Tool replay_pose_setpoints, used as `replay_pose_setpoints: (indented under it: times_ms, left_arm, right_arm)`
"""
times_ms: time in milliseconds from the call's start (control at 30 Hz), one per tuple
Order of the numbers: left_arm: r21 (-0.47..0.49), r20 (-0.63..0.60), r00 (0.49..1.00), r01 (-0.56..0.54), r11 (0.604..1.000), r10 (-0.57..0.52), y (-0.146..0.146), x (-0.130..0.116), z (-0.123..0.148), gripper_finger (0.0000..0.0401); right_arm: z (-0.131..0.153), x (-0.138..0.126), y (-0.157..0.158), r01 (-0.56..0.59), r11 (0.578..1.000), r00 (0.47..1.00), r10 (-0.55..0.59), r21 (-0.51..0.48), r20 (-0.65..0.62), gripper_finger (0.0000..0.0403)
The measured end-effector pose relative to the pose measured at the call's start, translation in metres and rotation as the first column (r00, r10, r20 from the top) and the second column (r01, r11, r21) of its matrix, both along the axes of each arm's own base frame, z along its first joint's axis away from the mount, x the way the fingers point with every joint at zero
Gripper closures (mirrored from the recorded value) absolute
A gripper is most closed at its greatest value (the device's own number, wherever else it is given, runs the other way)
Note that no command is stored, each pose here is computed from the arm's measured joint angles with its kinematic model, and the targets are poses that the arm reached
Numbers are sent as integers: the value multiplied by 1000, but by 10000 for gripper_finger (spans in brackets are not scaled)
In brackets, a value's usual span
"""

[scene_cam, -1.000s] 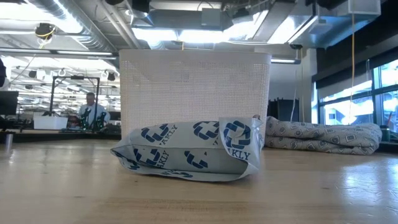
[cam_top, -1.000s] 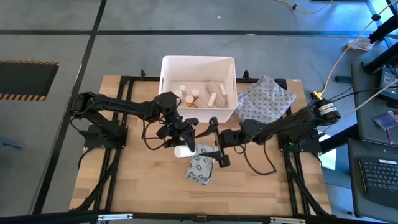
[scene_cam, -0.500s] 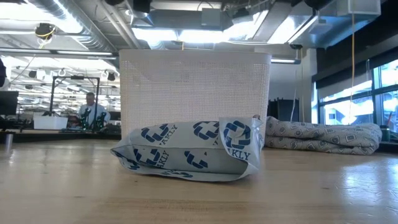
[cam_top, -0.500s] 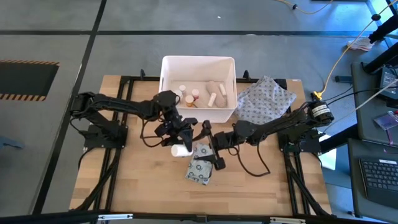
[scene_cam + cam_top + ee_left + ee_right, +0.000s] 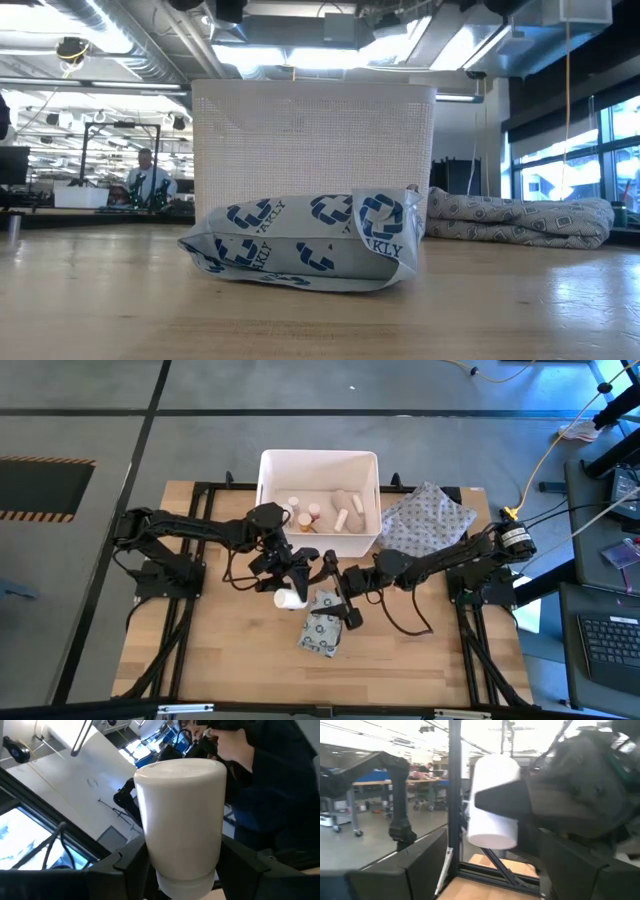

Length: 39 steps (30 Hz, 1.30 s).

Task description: Pick & place medical supplies in basket/bin

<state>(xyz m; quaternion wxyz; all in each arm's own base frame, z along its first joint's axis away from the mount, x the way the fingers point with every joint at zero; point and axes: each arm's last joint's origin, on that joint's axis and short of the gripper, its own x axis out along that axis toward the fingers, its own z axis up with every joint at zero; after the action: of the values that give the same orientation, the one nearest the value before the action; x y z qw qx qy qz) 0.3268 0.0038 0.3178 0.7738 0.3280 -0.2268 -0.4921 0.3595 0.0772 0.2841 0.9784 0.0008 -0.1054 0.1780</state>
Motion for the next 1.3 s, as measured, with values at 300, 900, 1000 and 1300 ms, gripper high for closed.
replay_pose_setpoints:
  times_ms: [300,900,1000,1300]
  left_arm:
    - [-9,-28,999,34,999,-34,3,-1,0,213]
    - [-49,-146,987,64,997,-70,19,-4,-2,211]
    - [-75,-204,977,56,996,-70,19,-4,-2,213]
    - [-182,-441,897,-40,982,-45,27,-4,-4,212]
  right_arm:
    - [4,7,-14,-28,993,994,40,118,-98,96]
    - [4,9,-26,-67,991,991,79,112,-108,96]
    - [3,9,-26,-59,996,992,66,66,-106,96]
    - [-12,10,-27,-29,992,982,6,-119,-189,96]
